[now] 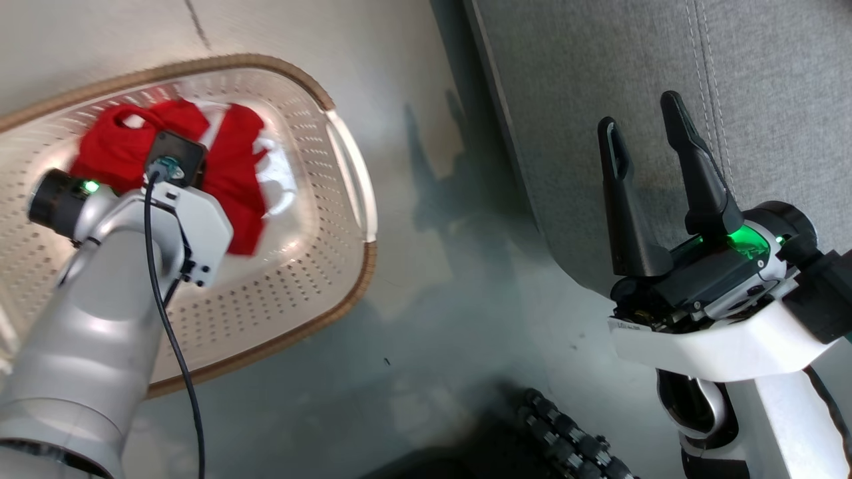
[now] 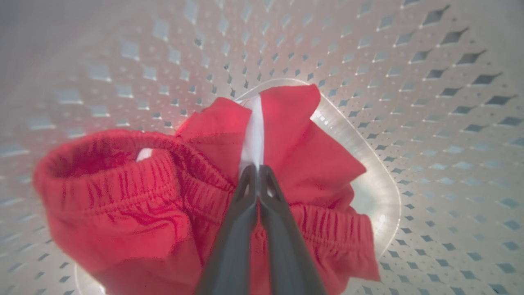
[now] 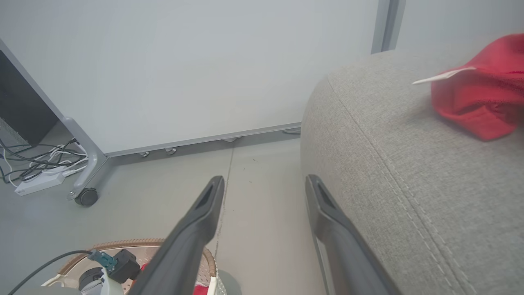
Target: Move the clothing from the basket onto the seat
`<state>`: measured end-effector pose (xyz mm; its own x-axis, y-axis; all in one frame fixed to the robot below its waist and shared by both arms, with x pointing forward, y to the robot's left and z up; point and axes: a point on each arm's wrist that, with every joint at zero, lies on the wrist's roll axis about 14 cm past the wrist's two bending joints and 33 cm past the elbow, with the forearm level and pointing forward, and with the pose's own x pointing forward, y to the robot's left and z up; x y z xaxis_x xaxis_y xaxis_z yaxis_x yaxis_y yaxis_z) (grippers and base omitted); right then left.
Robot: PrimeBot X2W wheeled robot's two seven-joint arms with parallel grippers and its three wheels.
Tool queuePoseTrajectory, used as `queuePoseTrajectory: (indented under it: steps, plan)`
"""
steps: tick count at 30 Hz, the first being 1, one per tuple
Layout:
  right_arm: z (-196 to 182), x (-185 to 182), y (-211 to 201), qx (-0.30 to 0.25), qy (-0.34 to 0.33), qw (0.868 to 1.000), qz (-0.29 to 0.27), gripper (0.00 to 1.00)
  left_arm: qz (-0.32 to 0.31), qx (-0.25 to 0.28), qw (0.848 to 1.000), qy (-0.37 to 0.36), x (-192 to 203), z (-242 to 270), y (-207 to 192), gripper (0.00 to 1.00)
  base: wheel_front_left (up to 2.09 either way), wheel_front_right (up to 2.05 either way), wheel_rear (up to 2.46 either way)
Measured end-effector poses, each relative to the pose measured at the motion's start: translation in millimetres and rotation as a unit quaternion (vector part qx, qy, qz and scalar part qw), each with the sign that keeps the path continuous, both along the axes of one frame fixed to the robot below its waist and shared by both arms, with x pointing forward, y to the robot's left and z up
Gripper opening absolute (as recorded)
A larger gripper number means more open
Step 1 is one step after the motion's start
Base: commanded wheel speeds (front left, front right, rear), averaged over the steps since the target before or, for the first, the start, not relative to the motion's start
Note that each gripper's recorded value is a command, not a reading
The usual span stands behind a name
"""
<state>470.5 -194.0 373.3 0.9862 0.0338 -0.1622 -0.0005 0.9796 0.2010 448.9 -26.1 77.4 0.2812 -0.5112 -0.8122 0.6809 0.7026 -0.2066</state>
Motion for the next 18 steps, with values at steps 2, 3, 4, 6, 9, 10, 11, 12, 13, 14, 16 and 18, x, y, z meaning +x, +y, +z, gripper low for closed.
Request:
queuePoseTrajectory:
  steps: [2, 3, 4, 6, 9, 10, 11, 12, 13, 14, 16, 18]
  plan:
    - [5, 1, 1, -0.003, -0.007, 1.0, 0.003, 1.0, 0.016, -0.019, 1.0, -0.012, 3, 14, -2, 0.0, 0.0, 0.0, 0.0]
    - [8, 2, 2, -0.003, -0.011, 1.0, 0.004, 1.0, 0.023, -0.028, 0.999, -0.019, 5, 21, -2, 0.0, 0.0, 0.0, 0.0]
    - [11, 2, 3, -0.004, -0.015, 1.0, 0.006, 1.0, 0.03, -0.039, 0.998, -0.025, 6, 29, -4, 0.0, 0.0, 0.0, 0.0]
    - [16, 3, 6, -0.003, -0.022, 1.0, 0.009, 1.0, 0.043, -0.059, 0.997, -0.039, 10, 45, -7, 0.0, 0.0, 0.0, 0.0]
    - [23, 2, 10, -0.005, -0.03, 0.999, 0.014, 1.0, 0.068, -0.086, 0.992, -0.064, 20, 70, -7, 0.0, 0.0, 0.0, 0.0]
    - [25, 2, 12, -0.005, -0.033, 0.999, 0.016, 1.0, 0.078, -0.097, 0.99, -0.07, 22, 79, -7, 0.0, 0.0, 0.0, 0.0]
    - [28, 2, 14, -0.005, -0.036, 0.999, 0.019, 1.0, 0.088, -0.106, 0.988, -0.077, 25, 88, -7, 0.0, 0.0, 0.0, 0.0]
    - [30, 2, 15, -0.005, -0.039, 0.999, 0.021, 1.0, 0.096, -0.115, 0.985, -0.086, 28, 97, -6, 0.0, 0.0, 0.0, 0.0]
    - [33, 2, 16, -0.004, -0.042, 0.999, 0.022, 1.0, 0.107, -0.124, 0.982, -0.094, 32, 107, -4, 0.0, 0.0, 0.0, 0.0]
    - [35, 1, 17, -0.005, -0.044, 0.999, 0.022, 1.0, 0.116, -0.132, 0.979, -0.103, 36, 117, -2, 0.0, 0.0, 0.0, 0.0]
    - [41, 1, 20, -0.006, -0.052, 0.998, 0.026, 1.0, 0.138, -0.154, 0.97, -0.126, 46, 139, 3, 0.0, 0.0, 0.0, 0.0]
    - [47, 1, 23, -0.006, -0.059, 0.998, 0.029, 1.0, 0.162, -0.179, 0.958, -0.153, 56, 166, 8, 0.0, 0.0, 0.0, 0.0]
